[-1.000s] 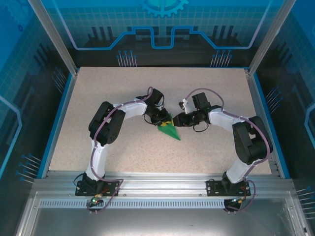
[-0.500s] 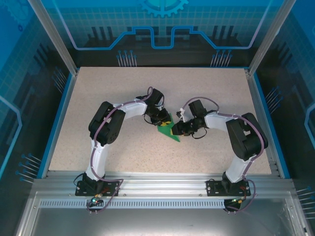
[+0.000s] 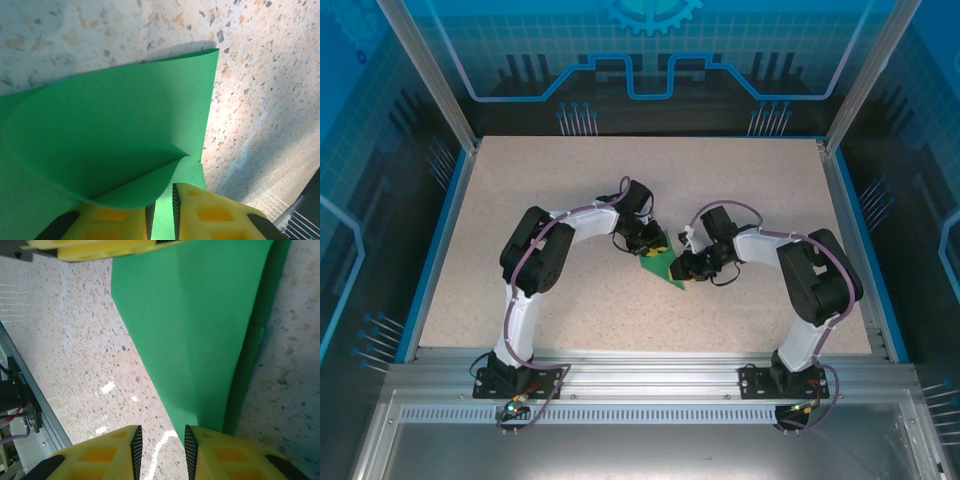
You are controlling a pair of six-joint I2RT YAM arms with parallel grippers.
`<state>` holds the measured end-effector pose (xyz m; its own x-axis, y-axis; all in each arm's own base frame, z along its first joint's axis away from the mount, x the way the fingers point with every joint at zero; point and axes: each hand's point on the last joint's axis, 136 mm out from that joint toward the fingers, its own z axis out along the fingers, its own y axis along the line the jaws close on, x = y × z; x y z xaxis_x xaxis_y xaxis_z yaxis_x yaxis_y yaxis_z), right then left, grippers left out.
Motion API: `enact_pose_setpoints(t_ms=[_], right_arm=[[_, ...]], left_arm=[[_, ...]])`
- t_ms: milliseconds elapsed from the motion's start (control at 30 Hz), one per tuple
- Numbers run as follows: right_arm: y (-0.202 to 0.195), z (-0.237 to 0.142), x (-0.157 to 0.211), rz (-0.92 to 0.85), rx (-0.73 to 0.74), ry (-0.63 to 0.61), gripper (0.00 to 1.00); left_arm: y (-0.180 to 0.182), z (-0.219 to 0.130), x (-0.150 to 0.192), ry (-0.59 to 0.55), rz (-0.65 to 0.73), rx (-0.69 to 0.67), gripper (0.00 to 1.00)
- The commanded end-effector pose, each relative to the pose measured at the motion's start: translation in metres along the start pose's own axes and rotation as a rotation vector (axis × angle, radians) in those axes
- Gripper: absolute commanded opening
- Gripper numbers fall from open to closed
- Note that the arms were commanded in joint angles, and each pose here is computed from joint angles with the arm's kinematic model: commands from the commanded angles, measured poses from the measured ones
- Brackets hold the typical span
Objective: Fold a paper plane with a square sheet of paper (fold left side to right side)
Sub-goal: Fourth fold the wing at the center of the table.
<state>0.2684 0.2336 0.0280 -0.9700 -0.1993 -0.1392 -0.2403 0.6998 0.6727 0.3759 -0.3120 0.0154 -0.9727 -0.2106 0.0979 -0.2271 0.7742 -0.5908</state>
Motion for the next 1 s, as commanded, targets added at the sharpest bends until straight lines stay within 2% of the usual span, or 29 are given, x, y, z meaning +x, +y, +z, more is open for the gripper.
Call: enact_pose_setpoints(t_ms=[0,400,967], right_arm=[[-0.008,0.009,0.025,0.026,0.039,0.087,0.3],[-0.029,0.011,0.062,0.1,0.142,0.179,0.26],[-0.034,-0.006,0.099,0.217,0.166,0.229,0.25]], left_arm=[[0.045,0.017,0.021,0.062,-0.065,-0.139,0.23],[0.048,0.019,0.021,0.06,-0.069,-0.145,0.23],[0.051,0.02,0.02,0.057,-0.068,-0.157,0.22]])
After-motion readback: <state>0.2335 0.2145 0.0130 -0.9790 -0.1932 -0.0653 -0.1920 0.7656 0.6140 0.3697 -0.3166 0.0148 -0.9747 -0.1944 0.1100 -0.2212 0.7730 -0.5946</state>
